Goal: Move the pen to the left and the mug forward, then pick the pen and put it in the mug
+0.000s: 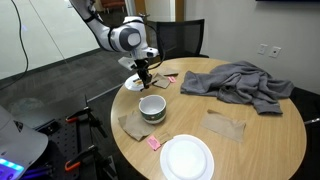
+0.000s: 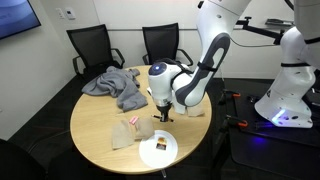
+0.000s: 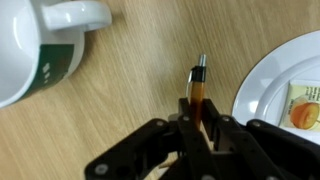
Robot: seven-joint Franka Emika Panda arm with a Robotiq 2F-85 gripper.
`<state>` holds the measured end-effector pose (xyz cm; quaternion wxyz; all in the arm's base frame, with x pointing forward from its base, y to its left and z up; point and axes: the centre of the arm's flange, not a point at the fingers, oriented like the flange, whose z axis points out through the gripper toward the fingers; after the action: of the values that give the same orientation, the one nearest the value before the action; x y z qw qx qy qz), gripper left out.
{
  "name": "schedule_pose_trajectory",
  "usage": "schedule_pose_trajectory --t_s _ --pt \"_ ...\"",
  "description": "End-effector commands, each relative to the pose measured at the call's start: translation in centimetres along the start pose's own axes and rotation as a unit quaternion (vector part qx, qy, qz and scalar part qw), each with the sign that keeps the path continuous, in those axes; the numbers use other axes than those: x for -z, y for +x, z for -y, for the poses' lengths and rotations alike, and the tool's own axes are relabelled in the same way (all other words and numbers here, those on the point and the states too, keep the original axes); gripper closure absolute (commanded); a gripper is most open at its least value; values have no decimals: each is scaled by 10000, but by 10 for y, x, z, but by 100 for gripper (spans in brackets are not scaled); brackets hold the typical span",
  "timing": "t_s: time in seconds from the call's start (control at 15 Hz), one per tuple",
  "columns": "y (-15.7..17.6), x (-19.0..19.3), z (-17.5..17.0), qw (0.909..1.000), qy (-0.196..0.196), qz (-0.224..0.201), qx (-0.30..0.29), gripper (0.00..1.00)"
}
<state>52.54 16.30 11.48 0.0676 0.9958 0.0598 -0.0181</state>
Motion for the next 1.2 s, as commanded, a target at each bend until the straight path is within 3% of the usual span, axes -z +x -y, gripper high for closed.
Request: schedule_pose_trajectory --t_s 0.0,0.2,0.27,0.4,0.8,0.87,1.13 --pt "-3 -16 -1 9996 119 -208 -148 96" --pt "-6 -22 0 9997 123 -70 -176 96" --pt "-8 -21 0 9998 89 -33 -187 58" --pt "-11 -11 2 9999 63 -80 -139 52" --pt "-19 42 -1 9985 -230 -490 63 6" --pt "-20 51 -2 9980 -241 -575 118 1" --pt "-20 94 -5 9948 -272 -902 392 0"
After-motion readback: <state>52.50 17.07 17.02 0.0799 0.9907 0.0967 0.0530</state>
